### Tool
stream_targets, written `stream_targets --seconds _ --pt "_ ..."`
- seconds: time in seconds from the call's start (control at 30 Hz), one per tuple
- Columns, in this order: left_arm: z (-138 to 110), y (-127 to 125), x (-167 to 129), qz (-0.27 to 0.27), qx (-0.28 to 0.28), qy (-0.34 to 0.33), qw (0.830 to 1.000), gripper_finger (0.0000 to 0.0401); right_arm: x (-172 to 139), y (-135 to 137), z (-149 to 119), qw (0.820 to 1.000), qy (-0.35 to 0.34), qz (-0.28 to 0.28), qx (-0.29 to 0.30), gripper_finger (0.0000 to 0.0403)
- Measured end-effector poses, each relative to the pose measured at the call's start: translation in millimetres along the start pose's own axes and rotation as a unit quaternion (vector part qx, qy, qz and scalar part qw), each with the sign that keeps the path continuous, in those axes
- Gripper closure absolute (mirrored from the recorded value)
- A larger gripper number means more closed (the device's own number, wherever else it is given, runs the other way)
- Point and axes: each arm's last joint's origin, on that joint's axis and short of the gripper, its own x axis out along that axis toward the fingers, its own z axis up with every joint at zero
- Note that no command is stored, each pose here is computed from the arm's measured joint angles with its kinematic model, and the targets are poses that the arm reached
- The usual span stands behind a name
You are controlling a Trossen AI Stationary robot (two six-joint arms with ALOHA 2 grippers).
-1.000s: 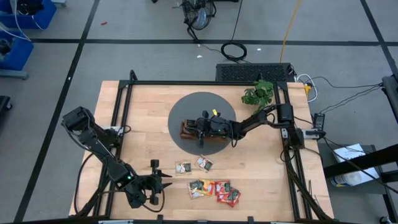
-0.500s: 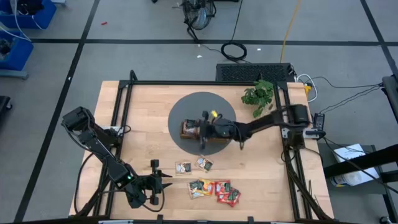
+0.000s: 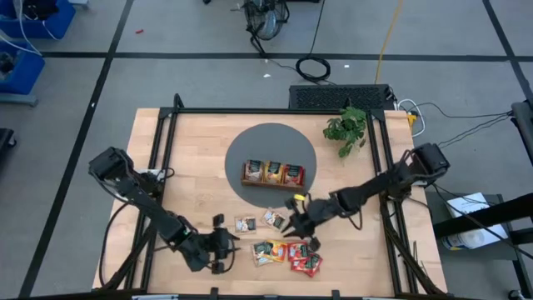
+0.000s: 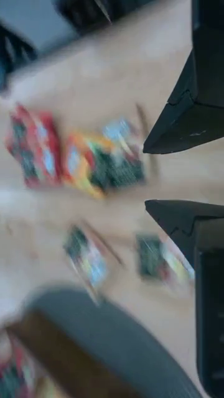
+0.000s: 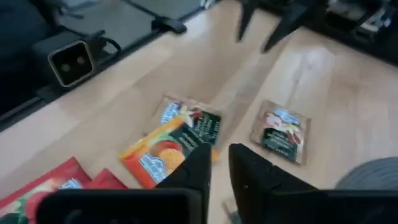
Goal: Pick & Place Tea
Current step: Put the yellow tea bag into the middle section of the wooden organizer
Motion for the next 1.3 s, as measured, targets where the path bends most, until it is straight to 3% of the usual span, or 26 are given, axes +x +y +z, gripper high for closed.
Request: stream_targets --seconds 0.13,0.3,0.53,0.9,1.07,1.3 --pt "5 2 26 -0.037 -0.004 -0.032 0.999 0.0270 -4 26 -14 0.999 -0.036 0.025 -0.007 0.0397" --pt "9 16 53 -0.079 -0.045 -0.005 0.996 0.0270 2 47 -18 0.996 -0.069 0.050 -0.002 0.0401" --pt "14 33 81 -0.062 -0.085 0.011 0.994 0.0270 43 53 -24 0.991 -0.086 0.100 -0.007 0.0402" --pt "12 35 84 -0.067 -0.084 0.028 0.994 0.0270 99 31 -30 0.996 0.003 0.087 0.036 0.0402" --pt "9 35 83 -0.063 -0.106 0.042 0.991 0.0270 102 24 -35 0.995 0.031 0.079 0.051 0.0403" --pt "9 36 84 -0.059 -0.119 0.045 0.990 0.0270 101 3 -40 0.998 0.049 -0.028 0.042 0.0403"
